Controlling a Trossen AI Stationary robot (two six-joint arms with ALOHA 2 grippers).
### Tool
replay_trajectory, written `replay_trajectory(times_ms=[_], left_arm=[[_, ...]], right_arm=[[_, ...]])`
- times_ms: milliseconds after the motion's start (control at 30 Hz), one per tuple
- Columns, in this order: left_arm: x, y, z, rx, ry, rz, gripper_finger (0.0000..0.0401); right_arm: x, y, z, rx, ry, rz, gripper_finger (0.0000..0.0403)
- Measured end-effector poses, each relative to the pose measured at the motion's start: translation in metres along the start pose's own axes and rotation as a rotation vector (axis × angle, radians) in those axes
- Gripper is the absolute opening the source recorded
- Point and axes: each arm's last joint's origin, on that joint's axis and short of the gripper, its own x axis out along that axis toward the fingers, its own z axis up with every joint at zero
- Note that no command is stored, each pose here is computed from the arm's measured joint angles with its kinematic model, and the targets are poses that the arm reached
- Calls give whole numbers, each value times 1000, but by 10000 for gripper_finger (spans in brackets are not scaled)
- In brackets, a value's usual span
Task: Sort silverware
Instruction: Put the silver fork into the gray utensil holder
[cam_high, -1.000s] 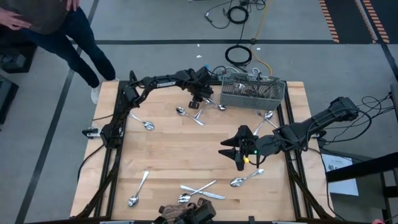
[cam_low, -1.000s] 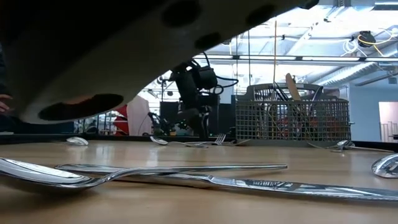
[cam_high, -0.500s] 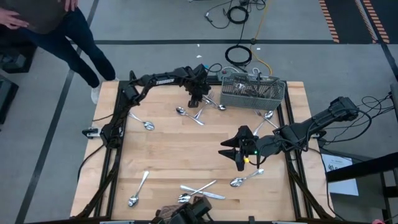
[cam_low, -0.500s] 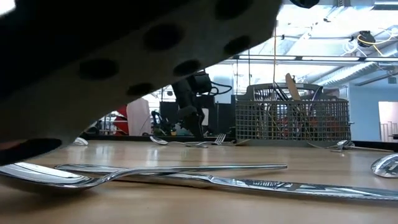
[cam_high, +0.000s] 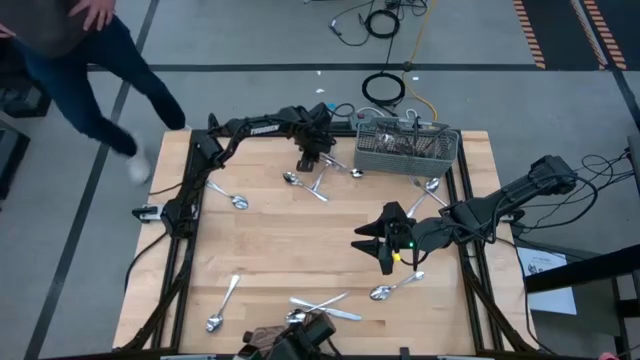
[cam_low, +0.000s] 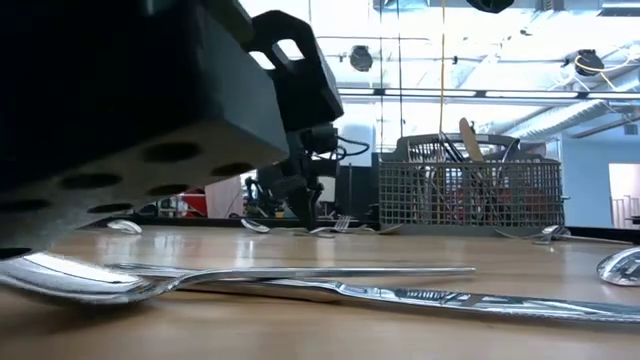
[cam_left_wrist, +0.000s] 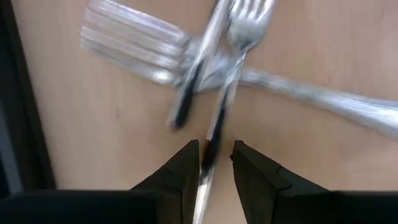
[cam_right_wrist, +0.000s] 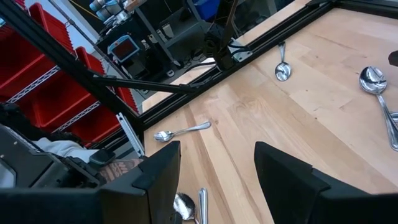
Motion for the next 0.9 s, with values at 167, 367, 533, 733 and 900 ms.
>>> replay_trajectory(times_ms=[167, 367, 533, 733, 900], left_arm=[[1, 0, -1, 28, 3, 0, 104], [1, 0, -1, 33, 3, 0, 104], [2, 0, -1, 25, 4, -1, 100], [2, -3, 0, 26, 14, -15, 49], [2, -4, 0, 6, 16, -30, 11]], right_arm=[[0, 1, 0, 3, -4, 7, 196], [0, 1, 0, 3, -4, 7, 196], [0, 2, 0, 5, -7, 12, 196], [0, 2, 1, 6, -12, 17, 196], [0, 2, 1, 2, -13, 17, 196]])
